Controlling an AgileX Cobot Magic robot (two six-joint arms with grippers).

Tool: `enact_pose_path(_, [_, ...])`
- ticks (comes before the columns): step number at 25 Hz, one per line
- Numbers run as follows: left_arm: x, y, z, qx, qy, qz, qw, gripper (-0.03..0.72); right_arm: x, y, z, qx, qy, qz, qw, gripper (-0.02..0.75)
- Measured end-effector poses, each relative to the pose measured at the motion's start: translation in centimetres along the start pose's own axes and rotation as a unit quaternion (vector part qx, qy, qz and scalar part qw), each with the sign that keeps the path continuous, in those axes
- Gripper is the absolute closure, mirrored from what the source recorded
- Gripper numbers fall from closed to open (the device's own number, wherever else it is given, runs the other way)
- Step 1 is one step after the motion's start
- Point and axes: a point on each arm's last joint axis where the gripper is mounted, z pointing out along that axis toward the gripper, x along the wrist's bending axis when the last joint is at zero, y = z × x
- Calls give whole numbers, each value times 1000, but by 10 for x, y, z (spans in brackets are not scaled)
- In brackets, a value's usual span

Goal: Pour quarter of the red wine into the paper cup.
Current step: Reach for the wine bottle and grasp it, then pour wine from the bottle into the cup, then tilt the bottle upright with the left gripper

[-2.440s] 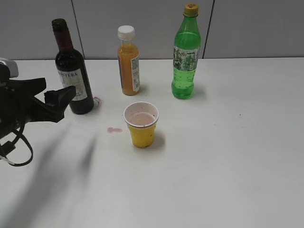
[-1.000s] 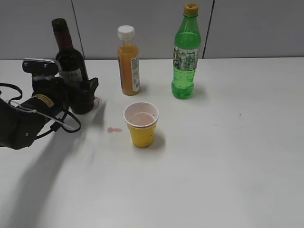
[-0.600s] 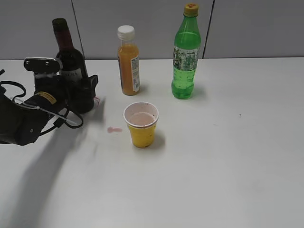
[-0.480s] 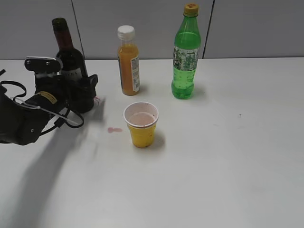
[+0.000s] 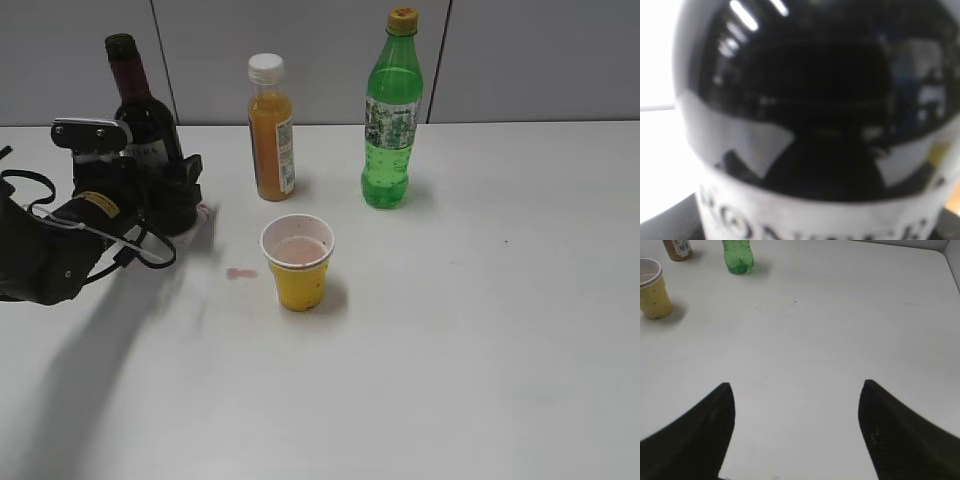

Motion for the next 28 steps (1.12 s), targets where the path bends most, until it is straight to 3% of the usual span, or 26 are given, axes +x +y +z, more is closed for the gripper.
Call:
enact_pose_path(9, [3, 3, -23, 13, 6, 2, 1000, 159, 0, 0, 0, 0, 0, 0, 1000, 153])
enact_pose_path(12, [5, 8, -39, 17, 8, 22, 1000, 159, 0, 0, 0, 0, 0, 0, 1000, 153])
enact_pose_path(20, [3, 36, -77, -15, 33, 101, 994, 159, 0, 0, 0, 0, 0, 0, 1000, 153])
enact_pose_path(28, [-37, 43, -103, 2, 71, 223, 972, 159, 0, 0, 0, 0, 0, 0, 1000, 153])
